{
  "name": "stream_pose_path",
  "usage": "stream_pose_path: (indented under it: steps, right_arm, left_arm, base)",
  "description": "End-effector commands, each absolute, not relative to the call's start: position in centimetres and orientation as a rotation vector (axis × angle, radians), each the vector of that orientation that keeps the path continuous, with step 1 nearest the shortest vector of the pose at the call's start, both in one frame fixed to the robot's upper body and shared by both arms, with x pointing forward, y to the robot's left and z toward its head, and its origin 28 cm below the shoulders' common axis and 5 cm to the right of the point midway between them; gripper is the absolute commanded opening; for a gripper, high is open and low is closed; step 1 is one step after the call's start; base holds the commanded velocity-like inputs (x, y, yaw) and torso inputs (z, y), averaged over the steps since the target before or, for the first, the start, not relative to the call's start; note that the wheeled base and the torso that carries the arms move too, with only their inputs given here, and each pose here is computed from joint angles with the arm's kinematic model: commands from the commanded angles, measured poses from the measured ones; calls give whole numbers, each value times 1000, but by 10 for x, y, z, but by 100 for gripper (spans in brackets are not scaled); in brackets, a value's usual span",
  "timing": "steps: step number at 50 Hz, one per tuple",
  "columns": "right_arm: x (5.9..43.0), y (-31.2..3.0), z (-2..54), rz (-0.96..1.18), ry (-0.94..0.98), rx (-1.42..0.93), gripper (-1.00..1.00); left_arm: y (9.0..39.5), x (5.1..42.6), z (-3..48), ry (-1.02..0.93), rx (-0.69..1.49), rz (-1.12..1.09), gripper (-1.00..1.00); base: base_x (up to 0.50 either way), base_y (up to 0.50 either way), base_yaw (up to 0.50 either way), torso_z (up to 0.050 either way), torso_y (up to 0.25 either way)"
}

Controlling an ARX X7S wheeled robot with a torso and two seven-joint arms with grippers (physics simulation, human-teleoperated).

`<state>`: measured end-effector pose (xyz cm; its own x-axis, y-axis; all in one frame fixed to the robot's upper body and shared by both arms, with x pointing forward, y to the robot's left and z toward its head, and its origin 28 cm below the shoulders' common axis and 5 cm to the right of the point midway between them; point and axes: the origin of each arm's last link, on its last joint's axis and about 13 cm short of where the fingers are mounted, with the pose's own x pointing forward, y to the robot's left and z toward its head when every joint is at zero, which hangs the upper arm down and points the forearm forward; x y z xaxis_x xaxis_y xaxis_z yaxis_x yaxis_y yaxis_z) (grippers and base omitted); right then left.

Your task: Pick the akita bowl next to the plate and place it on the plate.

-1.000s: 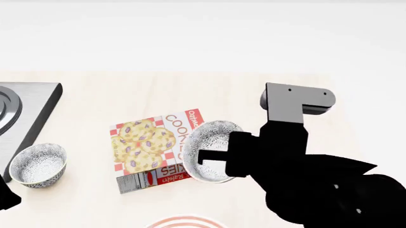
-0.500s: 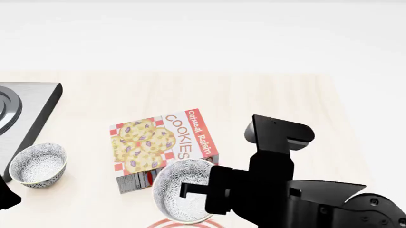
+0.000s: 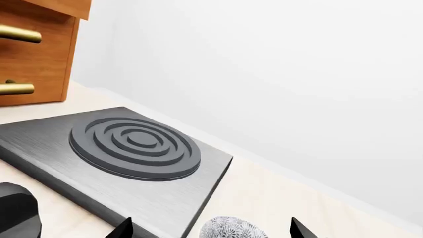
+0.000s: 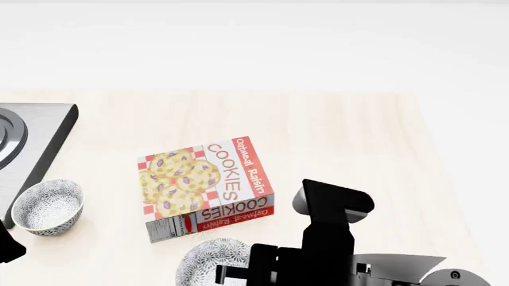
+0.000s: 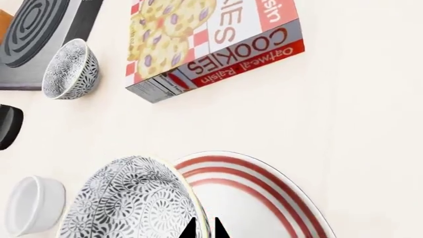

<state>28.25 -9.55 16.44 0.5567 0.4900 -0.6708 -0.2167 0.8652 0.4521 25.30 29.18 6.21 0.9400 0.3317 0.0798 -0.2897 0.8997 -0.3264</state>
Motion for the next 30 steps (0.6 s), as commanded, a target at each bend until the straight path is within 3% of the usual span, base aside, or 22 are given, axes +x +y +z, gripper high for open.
stream_pose_path:
  steps: [1,30]
  right_arm:
    - [279,-95,155,458,909,342,-100]
    - [277,-92,139,471,942,292,-100]
  left_arm:
    - [292,253,62,-135,-317,322,100]
    - [292,253,61,-134,-318,323,100]
  base:
    - [0,0,0,0,0]
    - [0,0,0,0,0]
